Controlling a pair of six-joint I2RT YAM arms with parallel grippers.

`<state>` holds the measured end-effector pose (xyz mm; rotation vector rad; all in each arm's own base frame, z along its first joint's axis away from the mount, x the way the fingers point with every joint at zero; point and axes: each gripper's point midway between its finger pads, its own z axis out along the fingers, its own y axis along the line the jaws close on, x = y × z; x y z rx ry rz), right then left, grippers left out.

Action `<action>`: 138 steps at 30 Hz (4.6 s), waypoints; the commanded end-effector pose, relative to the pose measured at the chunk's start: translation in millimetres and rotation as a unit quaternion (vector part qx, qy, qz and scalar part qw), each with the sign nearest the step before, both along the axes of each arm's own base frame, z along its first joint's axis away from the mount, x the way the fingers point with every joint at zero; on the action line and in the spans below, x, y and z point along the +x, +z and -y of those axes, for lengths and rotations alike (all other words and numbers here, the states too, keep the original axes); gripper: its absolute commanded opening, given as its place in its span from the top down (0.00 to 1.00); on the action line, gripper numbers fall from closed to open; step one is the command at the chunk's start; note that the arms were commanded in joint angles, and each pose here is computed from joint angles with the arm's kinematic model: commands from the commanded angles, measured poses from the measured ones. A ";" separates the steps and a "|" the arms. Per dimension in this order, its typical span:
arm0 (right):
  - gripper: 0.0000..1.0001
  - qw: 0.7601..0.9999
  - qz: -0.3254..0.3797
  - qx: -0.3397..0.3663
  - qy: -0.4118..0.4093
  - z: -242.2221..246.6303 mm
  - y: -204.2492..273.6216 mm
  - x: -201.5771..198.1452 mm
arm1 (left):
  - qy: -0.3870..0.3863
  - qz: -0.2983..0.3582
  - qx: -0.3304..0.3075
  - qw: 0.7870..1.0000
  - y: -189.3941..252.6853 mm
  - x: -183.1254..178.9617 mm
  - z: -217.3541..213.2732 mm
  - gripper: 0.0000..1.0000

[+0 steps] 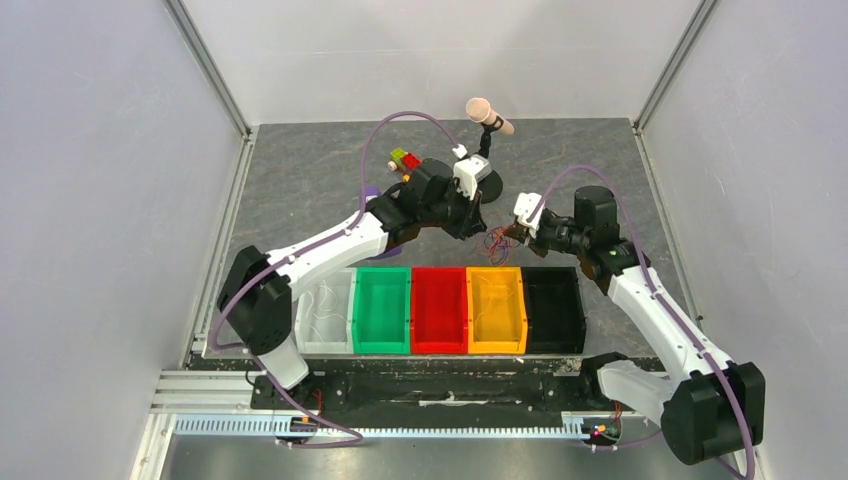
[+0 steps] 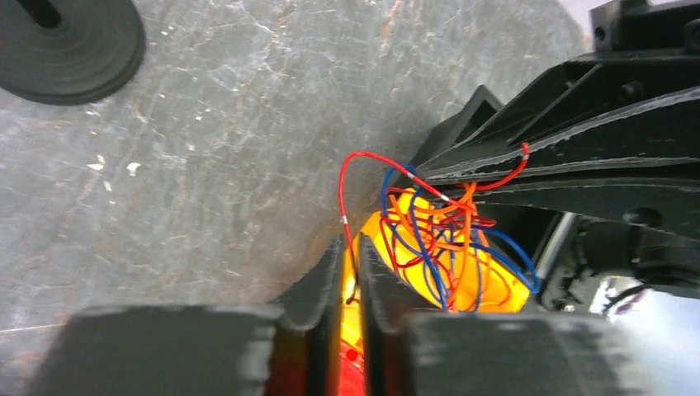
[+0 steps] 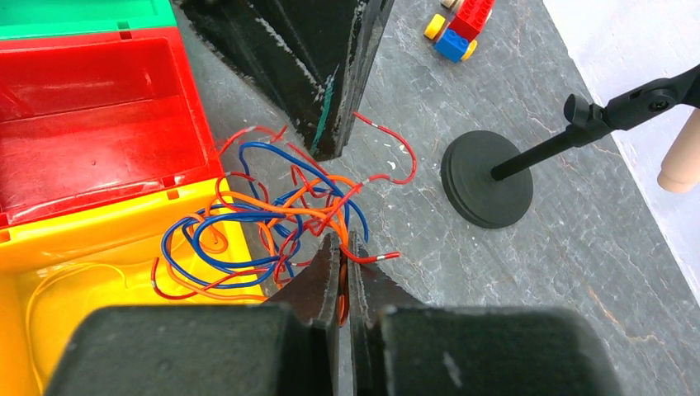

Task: Untangle the cables

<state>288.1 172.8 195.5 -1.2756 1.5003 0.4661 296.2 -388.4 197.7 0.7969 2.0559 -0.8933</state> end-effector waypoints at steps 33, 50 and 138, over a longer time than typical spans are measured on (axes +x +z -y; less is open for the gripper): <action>0.84 0.970 -0.152 -0.084 -0.168 94.3 -119.3 57.1 | -0.044 0.298 -0.154 0.941 278.8 -12.4 -99.8 0.98; 0.99 0.939 -0.196 -0.148 -0.241 153.4 -169.0 75.5 | -0.007 0.425 -0.186 0.886 394.3 -24.4 -135.7 0.98; 1.00 0.917 -0.217 -0.184 -0.279 176.6 -186.8 81.4 | 0.032 0.221 -0.190 0.956 260.9 -3.2 -114.1 0.98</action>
